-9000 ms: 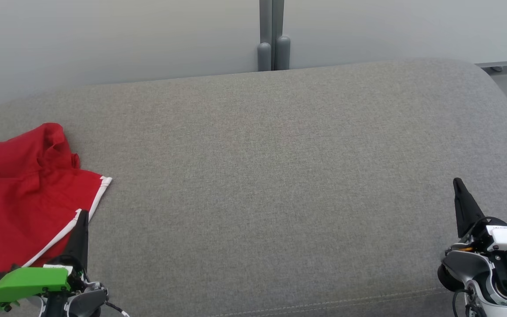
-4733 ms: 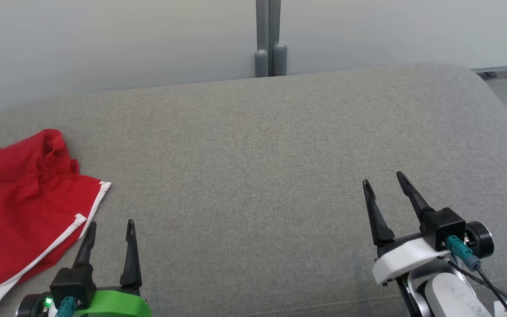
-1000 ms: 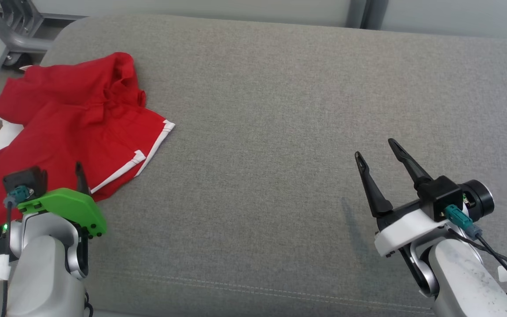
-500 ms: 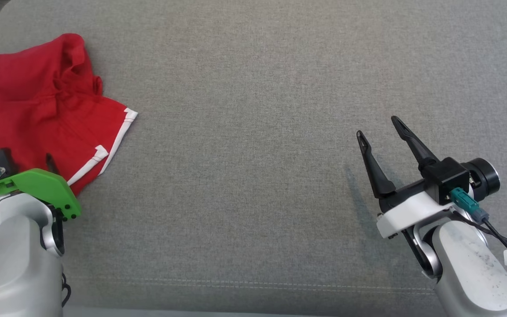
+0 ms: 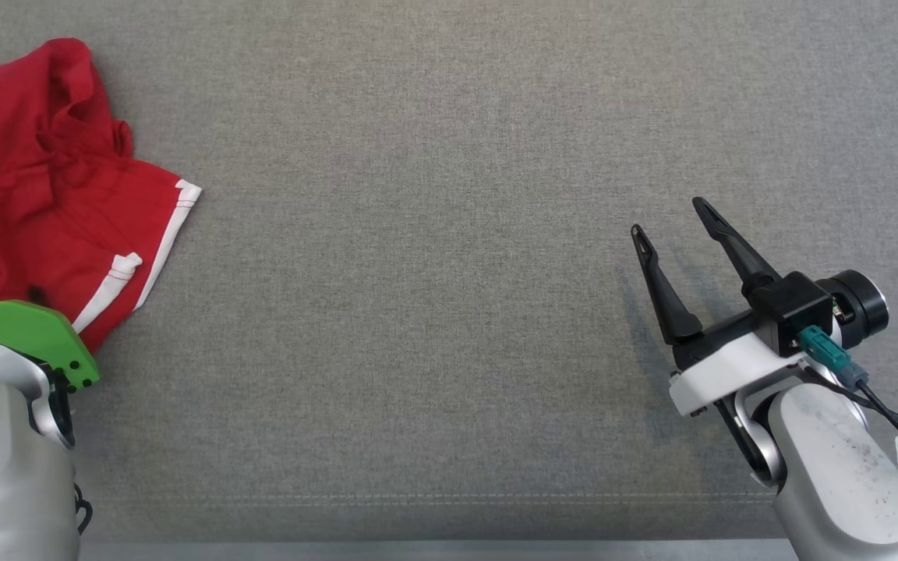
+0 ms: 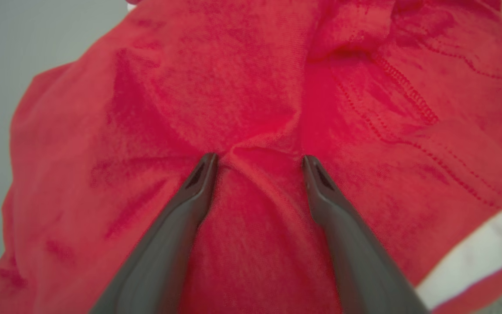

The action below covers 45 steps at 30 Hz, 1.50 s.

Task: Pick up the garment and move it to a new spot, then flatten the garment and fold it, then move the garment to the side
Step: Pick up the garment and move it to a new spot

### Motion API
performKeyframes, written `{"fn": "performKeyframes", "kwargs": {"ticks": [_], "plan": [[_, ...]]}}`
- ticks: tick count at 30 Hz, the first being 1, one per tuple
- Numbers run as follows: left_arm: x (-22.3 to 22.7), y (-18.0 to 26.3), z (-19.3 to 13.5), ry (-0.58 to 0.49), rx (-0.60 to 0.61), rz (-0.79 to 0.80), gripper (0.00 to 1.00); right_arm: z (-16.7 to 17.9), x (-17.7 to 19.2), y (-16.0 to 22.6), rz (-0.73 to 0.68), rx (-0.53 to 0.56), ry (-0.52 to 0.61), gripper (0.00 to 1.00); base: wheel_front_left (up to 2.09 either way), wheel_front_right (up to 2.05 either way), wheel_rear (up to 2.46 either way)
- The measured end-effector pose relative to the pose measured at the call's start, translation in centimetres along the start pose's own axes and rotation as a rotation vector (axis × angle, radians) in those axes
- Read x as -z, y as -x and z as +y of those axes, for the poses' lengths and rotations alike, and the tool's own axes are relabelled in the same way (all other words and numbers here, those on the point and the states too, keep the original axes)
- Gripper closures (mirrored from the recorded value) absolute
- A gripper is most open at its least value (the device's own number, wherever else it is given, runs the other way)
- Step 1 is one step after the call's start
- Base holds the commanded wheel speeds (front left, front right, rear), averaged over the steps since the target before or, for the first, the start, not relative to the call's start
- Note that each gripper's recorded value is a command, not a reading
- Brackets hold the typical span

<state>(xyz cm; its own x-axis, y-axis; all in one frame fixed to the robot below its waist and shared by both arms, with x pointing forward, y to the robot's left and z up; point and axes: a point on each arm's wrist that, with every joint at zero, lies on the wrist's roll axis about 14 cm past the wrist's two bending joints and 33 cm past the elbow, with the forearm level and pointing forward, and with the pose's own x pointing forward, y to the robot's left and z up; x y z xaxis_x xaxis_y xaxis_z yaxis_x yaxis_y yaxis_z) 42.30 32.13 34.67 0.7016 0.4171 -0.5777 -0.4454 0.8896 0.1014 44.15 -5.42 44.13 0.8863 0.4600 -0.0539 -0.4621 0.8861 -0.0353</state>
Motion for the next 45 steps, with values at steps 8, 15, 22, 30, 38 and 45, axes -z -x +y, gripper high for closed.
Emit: {"fn": "performKeyframes", "kwargs": {"ticks": [8,15,22,30,38,45], "plan": [[0.1,-0.4,-0.6,-0.006,0.003,0.001,1.00,-0.5,0.4,0.0,0.009,0.011,0.001,0.00,0.00,0.00,0.00],[-0.6,0.3,-1.3,-0.020,0.021,-0.035,1.00,0.1,-0.7,0.0,-0.015,0.011,-0.006,0.00,0.00,0.00,0.00],[-3.8,1.4,-2.4,0.071,0.041,-0.173,1.00,0.4,-2.0,0.0,-0.046,0.019,-0.020,0.00,0.00,0.00,0.00],[-7.8,3.4,-2.2,0.132,0.065,-0.330,1.00,0.8,-3.8,0.5,-0.082,0.028,-0.027,0.00,0.00,0.00,0.00],[-13.1,6.4,-3.7,0.127,0.152,-0.501,1.00,0.9,-5.2,2.0,-0.105,0.065,-0.028,0.00,0.00,0.00,0.00],[-19.6,10.9,-7.5,0.139,0.301,-0.692,1.00,0.1,-5.7,4.6,-0.110,0.126,-0.034,0.00,0.00,0.00,0.00]]}}
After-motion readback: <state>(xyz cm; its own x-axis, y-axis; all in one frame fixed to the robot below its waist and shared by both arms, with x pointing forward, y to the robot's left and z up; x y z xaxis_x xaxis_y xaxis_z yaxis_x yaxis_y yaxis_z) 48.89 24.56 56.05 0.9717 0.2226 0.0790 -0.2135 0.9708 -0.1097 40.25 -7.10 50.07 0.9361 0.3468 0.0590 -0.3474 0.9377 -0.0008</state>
